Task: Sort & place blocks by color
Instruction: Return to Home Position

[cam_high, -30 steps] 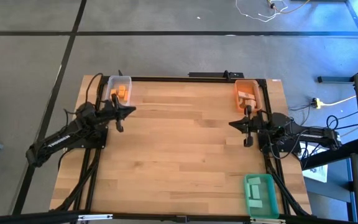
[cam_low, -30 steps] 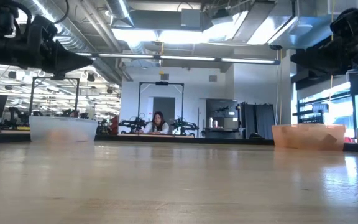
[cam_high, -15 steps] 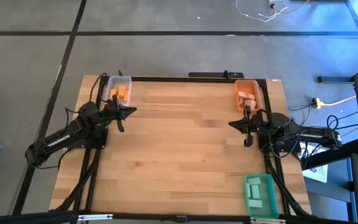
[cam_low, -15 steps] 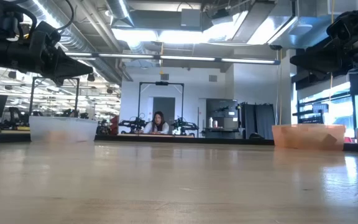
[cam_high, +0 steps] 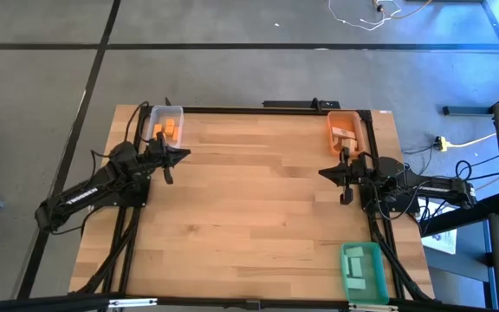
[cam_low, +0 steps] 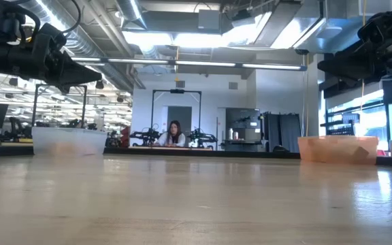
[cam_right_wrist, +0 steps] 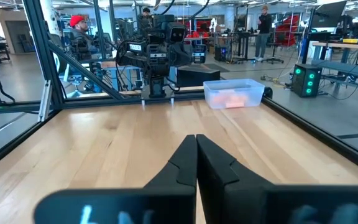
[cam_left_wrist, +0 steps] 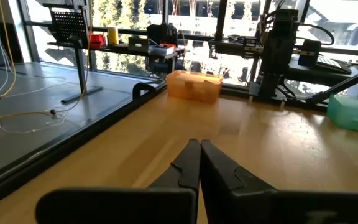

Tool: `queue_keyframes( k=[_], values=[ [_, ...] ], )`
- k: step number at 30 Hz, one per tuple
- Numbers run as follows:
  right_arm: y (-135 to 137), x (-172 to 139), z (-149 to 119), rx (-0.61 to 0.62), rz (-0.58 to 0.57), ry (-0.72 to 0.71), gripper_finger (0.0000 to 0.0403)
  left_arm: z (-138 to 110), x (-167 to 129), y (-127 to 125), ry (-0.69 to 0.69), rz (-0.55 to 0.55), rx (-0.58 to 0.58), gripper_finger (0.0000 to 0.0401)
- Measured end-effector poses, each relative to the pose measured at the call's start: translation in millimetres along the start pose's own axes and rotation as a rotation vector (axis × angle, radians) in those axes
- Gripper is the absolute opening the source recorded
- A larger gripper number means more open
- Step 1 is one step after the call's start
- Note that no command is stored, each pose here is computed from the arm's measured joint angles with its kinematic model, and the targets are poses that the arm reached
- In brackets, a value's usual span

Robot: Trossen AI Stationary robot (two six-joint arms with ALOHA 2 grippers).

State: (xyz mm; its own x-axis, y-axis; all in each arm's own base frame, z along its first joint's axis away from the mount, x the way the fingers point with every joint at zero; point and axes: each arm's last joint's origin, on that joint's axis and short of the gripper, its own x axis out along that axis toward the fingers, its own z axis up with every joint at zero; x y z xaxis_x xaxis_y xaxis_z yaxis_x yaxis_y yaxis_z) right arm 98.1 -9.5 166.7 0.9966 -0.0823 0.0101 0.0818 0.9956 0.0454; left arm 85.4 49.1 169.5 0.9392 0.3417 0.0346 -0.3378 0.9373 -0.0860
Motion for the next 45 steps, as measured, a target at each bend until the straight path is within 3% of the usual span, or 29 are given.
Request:
queue_keyframes(
  k=[45],
  values=[
    [0.0, 0.0, 0.2, -0.001, -0.001, -0.001, 0.0013, 0.1, 0.0, 0.0, -0.001, 0.0, 0.001, 0.0]
  ],
)
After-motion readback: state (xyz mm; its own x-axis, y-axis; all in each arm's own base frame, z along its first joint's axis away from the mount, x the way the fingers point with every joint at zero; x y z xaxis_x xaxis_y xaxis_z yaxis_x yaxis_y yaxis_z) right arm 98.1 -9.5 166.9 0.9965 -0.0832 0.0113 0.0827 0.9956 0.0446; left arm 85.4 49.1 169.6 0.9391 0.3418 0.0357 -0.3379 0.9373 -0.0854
